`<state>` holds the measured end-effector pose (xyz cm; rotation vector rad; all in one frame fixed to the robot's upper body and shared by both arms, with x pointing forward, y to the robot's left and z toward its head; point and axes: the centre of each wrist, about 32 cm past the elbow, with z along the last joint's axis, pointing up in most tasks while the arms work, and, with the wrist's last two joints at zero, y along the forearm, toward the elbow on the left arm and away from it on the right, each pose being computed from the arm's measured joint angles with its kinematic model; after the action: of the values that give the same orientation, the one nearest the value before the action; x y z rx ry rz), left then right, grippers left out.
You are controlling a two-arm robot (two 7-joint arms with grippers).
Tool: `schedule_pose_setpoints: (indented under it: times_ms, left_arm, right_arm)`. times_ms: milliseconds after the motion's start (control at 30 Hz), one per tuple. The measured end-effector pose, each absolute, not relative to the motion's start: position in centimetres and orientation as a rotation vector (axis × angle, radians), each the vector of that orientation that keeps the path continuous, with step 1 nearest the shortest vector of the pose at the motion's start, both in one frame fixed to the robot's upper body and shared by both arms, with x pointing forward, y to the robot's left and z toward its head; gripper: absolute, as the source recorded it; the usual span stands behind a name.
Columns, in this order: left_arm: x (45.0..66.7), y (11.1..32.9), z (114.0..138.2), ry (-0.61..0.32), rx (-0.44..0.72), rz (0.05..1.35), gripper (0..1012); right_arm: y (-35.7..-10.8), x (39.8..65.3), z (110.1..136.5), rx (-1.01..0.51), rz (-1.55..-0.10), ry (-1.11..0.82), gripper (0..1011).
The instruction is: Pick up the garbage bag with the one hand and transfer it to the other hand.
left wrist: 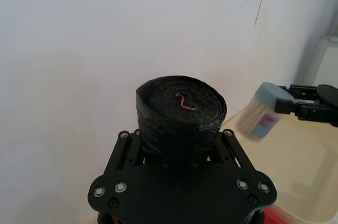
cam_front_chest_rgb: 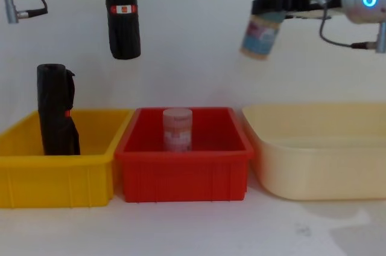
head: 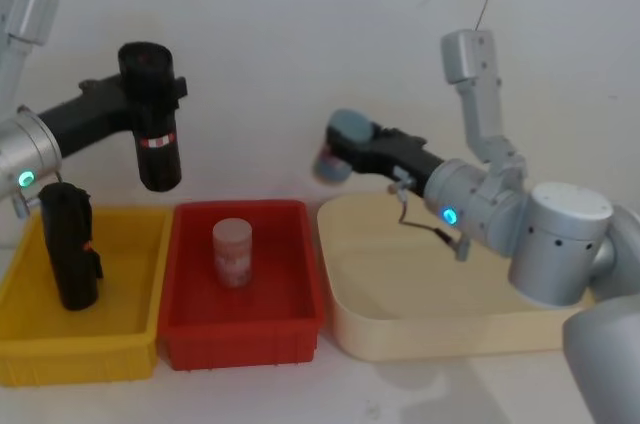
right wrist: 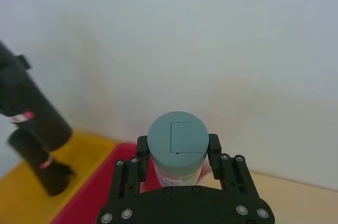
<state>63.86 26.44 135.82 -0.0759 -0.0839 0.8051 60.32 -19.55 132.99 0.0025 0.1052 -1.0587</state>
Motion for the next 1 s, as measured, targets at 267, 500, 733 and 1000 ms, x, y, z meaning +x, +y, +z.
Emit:
schedule_pose_setpoints:
  times_ms: [267, 500, 733, 1000]
  left_arm:
    - [67.1, 27.7, 136.3, -0.075, -0.133, 0.730, 452]
    - [70.7, 27.5, 135.9, -0.035, -0.200, 0.628, 452]
    - [72.3, 26.9, 135.7, -0.015, -0.234, 0.557, 452]
    - [73.0, 26.8, 135.9, -0.012, -0.250, 0.525, 452]
  right_arm:
    - [-21.0, 60.5, 133.8, -0.013, -1.171, 0.059, 655]
    - [-22.1, 60.1, 134.6, -0.066, -1.244, 0.011, 655]
    - [-23.0, 59.2, 134.8, -0.134, -1.276, -0.011, 655]
    - [-24.0, 57.9, 134.7, -0.212, -1.254, -0.002, 655]
